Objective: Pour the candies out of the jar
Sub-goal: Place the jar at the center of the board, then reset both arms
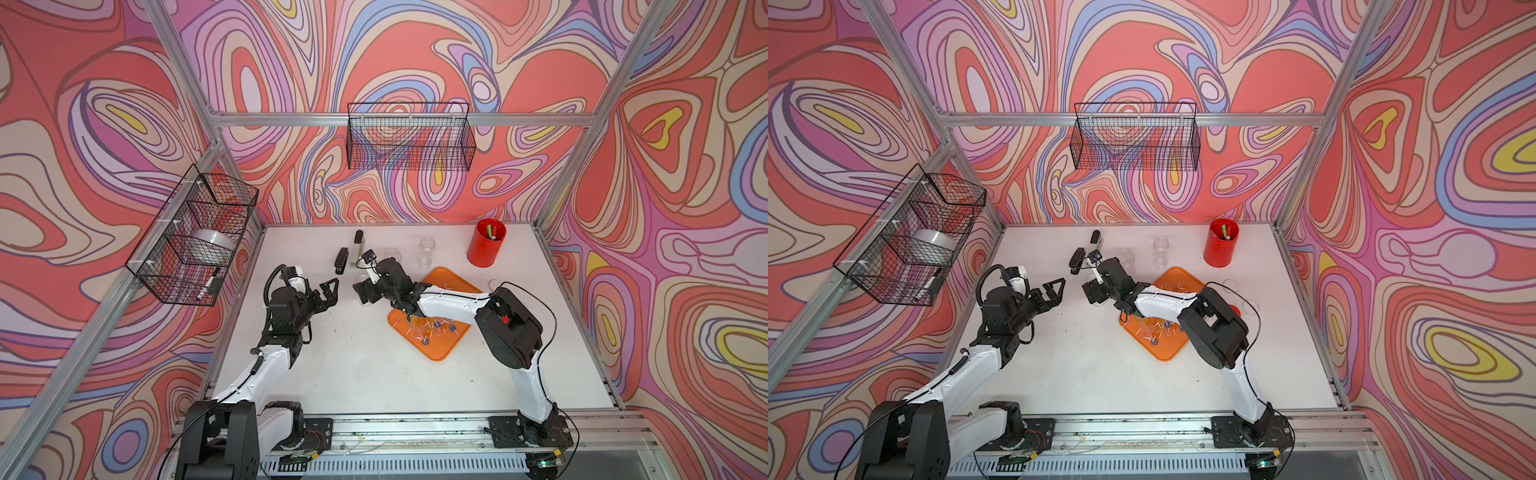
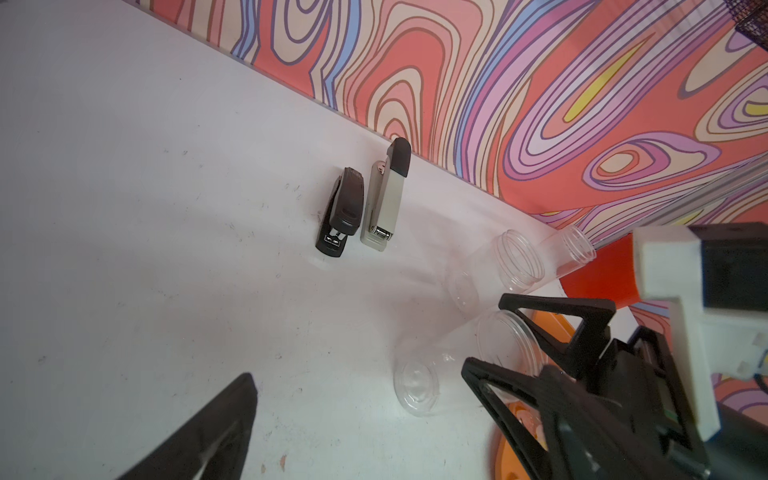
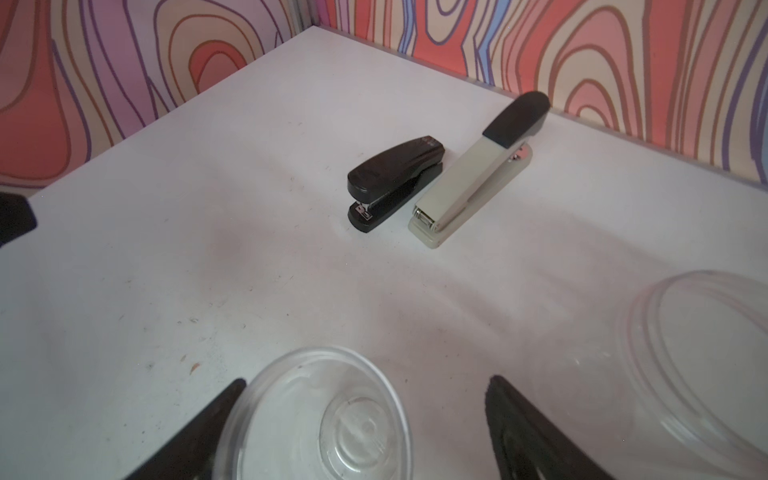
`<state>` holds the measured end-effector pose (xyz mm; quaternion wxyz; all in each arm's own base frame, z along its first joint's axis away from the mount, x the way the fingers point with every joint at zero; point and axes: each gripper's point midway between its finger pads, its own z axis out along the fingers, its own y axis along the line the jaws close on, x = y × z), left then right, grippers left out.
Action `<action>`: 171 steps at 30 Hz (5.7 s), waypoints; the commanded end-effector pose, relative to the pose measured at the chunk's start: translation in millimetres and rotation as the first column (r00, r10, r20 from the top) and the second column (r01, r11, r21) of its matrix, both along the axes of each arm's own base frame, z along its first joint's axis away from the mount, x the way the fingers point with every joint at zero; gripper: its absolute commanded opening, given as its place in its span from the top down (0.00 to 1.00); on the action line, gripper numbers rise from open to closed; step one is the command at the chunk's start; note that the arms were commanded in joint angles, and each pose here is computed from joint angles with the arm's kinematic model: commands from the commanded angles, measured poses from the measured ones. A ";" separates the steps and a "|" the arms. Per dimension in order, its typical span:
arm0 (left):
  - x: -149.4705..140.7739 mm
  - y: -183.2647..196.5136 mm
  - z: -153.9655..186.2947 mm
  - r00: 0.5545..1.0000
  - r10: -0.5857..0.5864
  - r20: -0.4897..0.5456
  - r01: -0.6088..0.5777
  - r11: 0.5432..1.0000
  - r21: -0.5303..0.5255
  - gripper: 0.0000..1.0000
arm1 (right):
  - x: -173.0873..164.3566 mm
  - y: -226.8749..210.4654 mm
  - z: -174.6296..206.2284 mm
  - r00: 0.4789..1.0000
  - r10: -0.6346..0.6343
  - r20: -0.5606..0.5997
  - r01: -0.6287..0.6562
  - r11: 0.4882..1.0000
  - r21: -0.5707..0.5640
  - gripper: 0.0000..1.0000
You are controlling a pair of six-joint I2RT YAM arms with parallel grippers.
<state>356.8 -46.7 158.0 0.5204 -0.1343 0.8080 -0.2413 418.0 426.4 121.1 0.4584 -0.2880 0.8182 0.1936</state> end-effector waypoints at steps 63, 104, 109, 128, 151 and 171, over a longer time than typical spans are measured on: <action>36.4 57.4 -70.7 0.993 0.099 0.069 -0.120 0.843 0.524 0.00 | 6.8 -451.7 -26.6 0.623 -0.753 0.213 0.742 0.655 0.143 0.02; 36.7 56.6 -71.3 0.994 0.095 0.061 -0.113 0.841 0.529 0.93 | 8.0 -448.5 -27.2 0.627 -0.747 0.219 0.741 0.659 0.127 0.02; 36.6 56.6 -71.2 0.994 0.094 0.061 -0.113 0.841 0.529 0.19 | 7.8 -448.0 -27.6 0.628 -0.747 0.218 0.740 0.660 0.126 0.02; 36.9 54.0 -70.9 0.995 0.079 0.061 -0.100 0.844 0.527 0.00 | 10.5 -438.0 -29.4 0.677 -0.705 0.211 0.699 0.706 0.117 0.02; 37.0 48.2 -70.8 0.996 0.055 0.063 -0.081 0.838 0.539 1.00 | 10.2 -437.9 -29.7 0.677 -0.705 0.210 0.699 0.706 0.117 0.02; 36.2 50.5 -70.3 0.995 0.071 0.067 -0.097 0.834 0.543 0.00 | 10.2 -437.8 -30.0 0.677 -0.705 0.210 0.699 0.706 0.116 0.02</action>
